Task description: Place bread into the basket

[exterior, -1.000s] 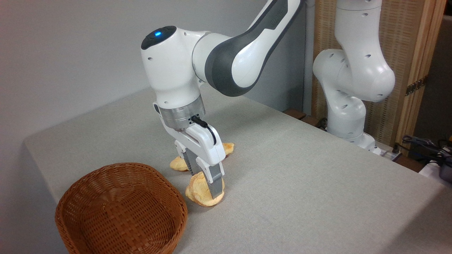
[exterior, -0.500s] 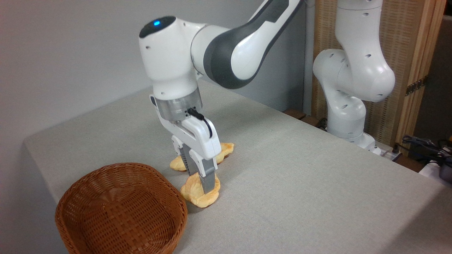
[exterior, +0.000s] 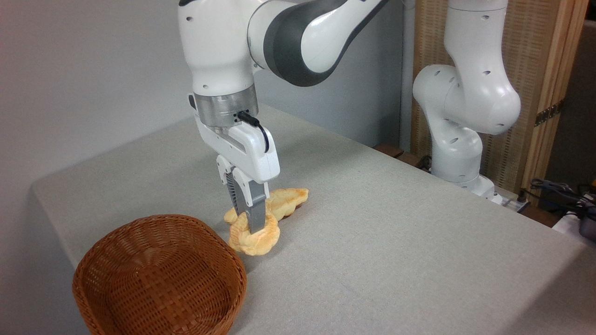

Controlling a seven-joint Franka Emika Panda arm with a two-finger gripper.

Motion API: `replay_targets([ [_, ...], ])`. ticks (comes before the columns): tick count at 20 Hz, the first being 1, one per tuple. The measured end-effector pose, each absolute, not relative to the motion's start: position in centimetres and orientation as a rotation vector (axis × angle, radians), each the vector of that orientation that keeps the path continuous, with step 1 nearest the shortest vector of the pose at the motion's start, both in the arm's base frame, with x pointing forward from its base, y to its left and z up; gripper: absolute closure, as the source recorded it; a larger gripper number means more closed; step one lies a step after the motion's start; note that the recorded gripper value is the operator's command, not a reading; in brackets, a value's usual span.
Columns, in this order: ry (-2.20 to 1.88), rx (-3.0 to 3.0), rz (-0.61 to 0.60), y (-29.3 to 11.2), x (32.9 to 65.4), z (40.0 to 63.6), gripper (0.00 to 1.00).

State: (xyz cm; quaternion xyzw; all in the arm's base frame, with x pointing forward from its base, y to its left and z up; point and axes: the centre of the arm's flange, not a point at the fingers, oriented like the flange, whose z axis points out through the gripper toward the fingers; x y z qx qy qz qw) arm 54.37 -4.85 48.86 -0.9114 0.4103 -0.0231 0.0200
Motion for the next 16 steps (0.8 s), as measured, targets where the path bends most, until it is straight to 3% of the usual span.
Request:
replay_targets([
  [4, 1.257, -2.85, -0.169, -5.2, 55.1, 51.4, 0.78],
  [7, 1.245, -2.87, -0.242, -5.4, 55.6, 53.2, 0.67],
  [8, 1.24, -2.869, -0.272, -5.4, 55.8, 53.5, 0.54],
  [10, 1.223, -2.847, -0.371, -5.5, 56.6, 53.9, 0.04],
  [13, 1.199, -2.805, -0.496, -5.6, 57.8, 54.2, 0.0],
  [16, 1.195, -2.798, -0.512, -5.6, 58.2, 53.8, 0.0],
])
